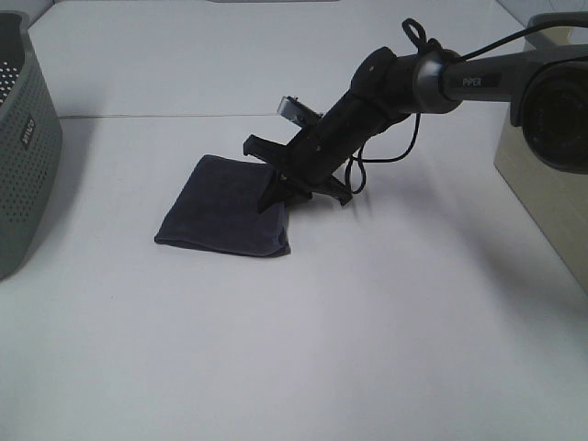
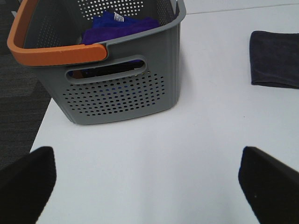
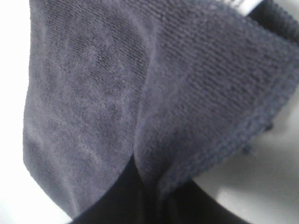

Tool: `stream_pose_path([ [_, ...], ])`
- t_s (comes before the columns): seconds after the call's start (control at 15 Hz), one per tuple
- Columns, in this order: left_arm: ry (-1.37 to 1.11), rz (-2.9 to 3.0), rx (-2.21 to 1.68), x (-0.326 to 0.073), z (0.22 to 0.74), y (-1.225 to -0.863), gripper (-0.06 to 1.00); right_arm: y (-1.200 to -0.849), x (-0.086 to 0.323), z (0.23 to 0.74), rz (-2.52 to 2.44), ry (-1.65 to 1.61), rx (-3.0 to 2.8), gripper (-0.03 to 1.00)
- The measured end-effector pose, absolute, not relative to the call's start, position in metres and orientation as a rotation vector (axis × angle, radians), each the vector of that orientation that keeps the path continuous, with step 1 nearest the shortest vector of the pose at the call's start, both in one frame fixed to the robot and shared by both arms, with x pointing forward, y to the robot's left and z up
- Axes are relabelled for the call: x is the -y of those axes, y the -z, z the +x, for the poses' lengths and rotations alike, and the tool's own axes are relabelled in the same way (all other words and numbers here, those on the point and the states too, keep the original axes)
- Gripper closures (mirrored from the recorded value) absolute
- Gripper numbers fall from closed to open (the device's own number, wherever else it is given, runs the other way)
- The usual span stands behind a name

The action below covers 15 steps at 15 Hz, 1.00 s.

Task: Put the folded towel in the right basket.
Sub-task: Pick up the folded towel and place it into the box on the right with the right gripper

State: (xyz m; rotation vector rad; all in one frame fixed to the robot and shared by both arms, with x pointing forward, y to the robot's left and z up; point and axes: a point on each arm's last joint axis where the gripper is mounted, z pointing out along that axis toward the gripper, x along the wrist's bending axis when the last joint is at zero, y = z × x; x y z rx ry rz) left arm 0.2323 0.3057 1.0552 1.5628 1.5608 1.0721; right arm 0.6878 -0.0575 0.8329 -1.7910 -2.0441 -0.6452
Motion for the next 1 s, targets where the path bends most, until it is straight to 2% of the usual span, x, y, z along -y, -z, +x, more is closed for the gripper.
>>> stream_pose_path([
  [0.13,-1.072,1.563,-1.561,-0.306,0.232,-1.055,-0.04,-0.847,0.058,0.689,-1.742,0.622,2.115,0.92],
  [0.27,-1.072,1.563,-1.561,-0.306,0.232,-1.055,-0.04,-0.878,0.063,0.691,-1.628,0.528,2.290,0.92],
  [0.33,-1.072,1.563,-1.561,-0.306,0.232,-1.055,-0.04,-0.916,0.068,0.697,-1.593,0.575,2.352,0.92],
  [0.47,-1.072,1.563,-1.561,-0.306,0.232,-1.055,-0.04,-1.030,0.091,0.707,-1.575,0.906,2.474,0.92],
  [0.6,-1.072,1.563,-1.561,-0.306,0.232,-1.055,-0.04,-1.130,0.139,0.693,-1.627,1.198,2.555,0.92],
  [0.73,-1.072,1.563,-1.561,-0.306,0.232,-1.055,-0.04,-1.192,0.203,0.674,-1.812,1.310,2.635,0.92],
  [0.87,-1.072,1.563,-1.561,-0.306,0.232,-1.055,-0.04,-1.220,0.267,0.658,-2.084,1.264,2.689,0.92],
  [1.0,-1.073,1.563,-1.561,-0.306,0.232,-1.055,-0.04,-1.217,0.324,0.652,-2.348,1.064,2.683,0.92],
])
